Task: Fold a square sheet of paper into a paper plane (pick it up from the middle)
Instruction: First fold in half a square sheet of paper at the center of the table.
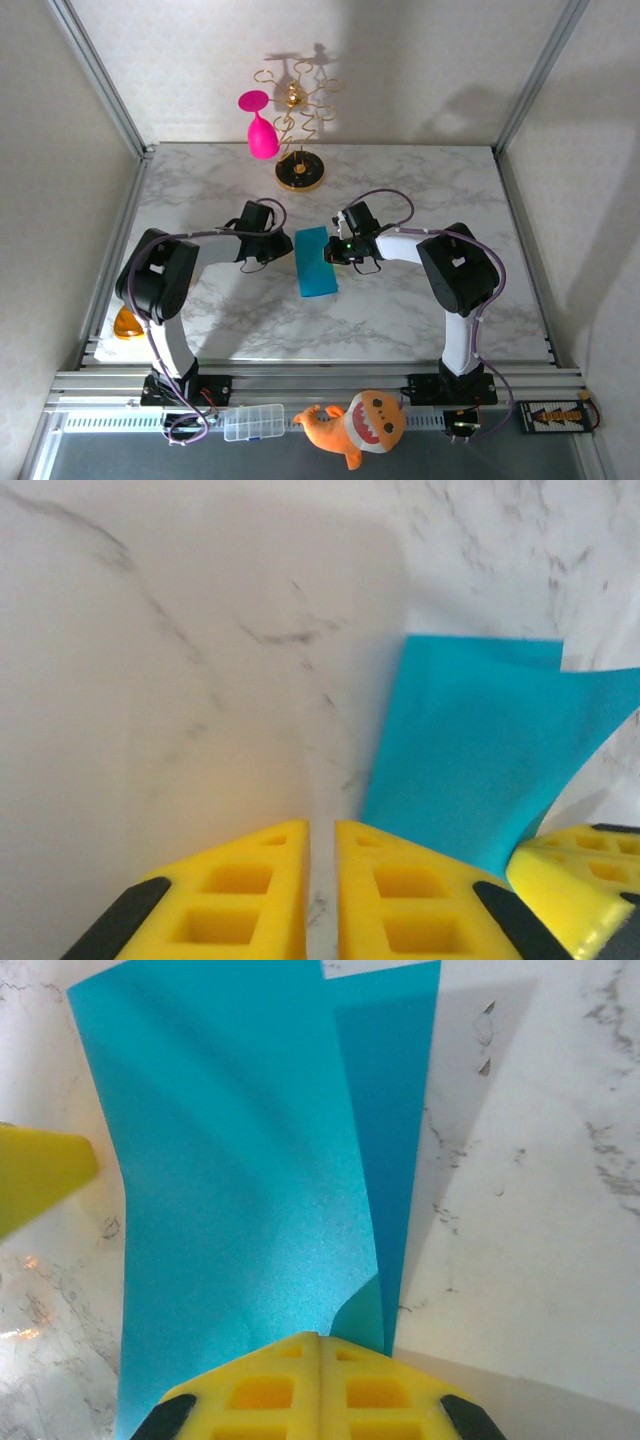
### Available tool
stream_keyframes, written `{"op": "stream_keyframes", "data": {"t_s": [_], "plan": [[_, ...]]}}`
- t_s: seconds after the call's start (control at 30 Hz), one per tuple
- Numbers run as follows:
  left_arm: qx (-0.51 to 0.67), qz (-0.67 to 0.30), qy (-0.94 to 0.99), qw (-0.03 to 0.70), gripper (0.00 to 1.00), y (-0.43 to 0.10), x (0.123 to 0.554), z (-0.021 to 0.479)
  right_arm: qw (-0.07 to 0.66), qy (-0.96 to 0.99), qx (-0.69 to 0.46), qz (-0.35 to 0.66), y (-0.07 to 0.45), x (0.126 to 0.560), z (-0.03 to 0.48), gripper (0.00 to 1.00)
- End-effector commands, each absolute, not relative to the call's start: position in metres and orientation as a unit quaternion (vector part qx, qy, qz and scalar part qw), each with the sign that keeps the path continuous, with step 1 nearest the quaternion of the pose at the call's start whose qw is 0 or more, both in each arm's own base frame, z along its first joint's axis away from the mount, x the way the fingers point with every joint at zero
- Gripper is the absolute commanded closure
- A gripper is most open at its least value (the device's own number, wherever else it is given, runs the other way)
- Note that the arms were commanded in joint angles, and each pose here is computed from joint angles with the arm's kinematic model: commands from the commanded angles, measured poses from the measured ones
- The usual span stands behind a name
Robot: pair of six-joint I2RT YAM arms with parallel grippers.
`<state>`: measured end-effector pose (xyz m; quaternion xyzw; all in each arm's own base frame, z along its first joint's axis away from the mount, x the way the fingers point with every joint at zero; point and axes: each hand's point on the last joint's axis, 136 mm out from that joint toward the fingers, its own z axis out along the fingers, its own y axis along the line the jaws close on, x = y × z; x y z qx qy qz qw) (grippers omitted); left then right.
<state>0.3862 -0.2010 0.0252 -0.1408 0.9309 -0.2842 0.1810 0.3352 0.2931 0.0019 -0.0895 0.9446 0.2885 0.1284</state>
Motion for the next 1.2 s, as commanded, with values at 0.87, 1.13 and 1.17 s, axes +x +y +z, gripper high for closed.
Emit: {"op": "stream_keyframes", "data": {"t_s": [0.87, 1.13, 1.17], "plan": [[-0.164, -0.226, 0.937, 0.208, 0.86, -0.179, 0.428, -0.002, -0.014, 0.999, -0.044, 0.027, 0.168, 0.262, -0.103, 1.00], [-0.155, -0.297, 0.915, 0.226, 0.86, -0.200, 0.447, 0.035, -0.013, 0.999, -0.043, 0.030, 0.170, 0.263, -0.103, 1.00], [-0.153, -0.317, 0.908, 0.228, 0.86, -0.208, 0.446, 0.045, -0.012, 0.999, -0.043, 0.030, 0.170, 0.264, -0.103, 1.00]]}}
